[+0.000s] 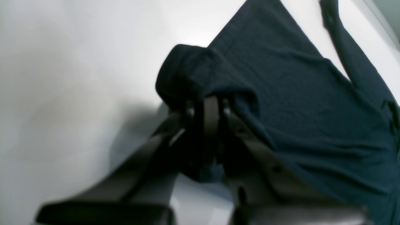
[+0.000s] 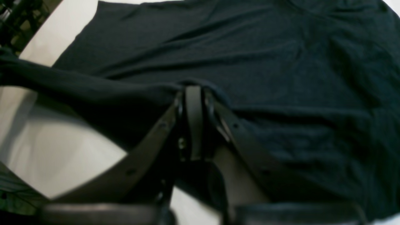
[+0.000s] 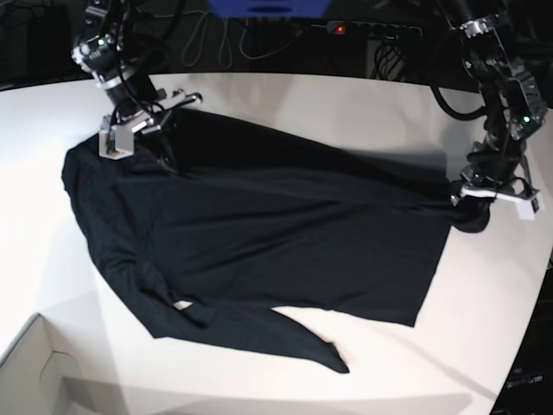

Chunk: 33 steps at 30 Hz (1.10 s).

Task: Layout the t-shirt on the table in an organized manner, then fold the t-shirt properly
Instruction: 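Pull the shirt edge with both grippers to straighten the body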

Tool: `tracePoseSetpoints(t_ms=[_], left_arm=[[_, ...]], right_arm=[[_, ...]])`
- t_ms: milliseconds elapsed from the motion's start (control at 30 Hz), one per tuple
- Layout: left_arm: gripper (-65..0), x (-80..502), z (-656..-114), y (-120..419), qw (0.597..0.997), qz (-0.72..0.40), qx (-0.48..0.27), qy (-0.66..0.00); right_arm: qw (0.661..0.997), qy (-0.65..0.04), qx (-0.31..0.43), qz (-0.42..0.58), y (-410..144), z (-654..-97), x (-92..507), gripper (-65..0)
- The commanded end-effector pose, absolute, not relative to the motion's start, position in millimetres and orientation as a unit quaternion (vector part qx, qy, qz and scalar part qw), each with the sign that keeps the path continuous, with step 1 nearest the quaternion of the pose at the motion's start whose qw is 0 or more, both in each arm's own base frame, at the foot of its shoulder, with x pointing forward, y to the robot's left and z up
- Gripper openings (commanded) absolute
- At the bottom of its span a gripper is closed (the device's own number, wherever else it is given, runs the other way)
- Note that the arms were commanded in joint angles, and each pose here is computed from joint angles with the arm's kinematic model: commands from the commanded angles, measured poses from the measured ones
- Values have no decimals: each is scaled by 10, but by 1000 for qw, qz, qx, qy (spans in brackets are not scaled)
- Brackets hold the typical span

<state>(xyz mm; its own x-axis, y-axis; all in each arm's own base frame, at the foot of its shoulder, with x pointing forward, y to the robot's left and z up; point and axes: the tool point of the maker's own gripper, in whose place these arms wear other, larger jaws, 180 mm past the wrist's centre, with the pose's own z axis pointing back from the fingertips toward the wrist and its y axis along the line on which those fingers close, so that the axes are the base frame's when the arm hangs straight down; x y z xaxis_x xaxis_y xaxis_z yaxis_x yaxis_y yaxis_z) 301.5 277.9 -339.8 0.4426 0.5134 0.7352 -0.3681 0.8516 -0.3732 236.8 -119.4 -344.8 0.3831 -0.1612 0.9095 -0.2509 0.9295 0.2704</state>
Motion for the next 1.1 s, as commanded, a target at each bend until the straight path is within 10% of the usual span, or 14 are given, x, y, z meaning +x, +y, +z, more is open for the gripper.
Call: tracePoseSetpoints(t_ms=[0,900,1067], left_arm=[[-650,3089,-3301,2857,837,260,-73,-476],[-647,3732,-3550,2829,843,283,-115,-443],[-474,3779,-3563,2824,843,286,-119,-440]], right_arm=[[794,-577,188,31,-1228,-3323,2425,-650],[803,-563,196,26,-1357,-3597,2765,-650],[829,-524,185,62,-1392,-3705,2746,-550]])
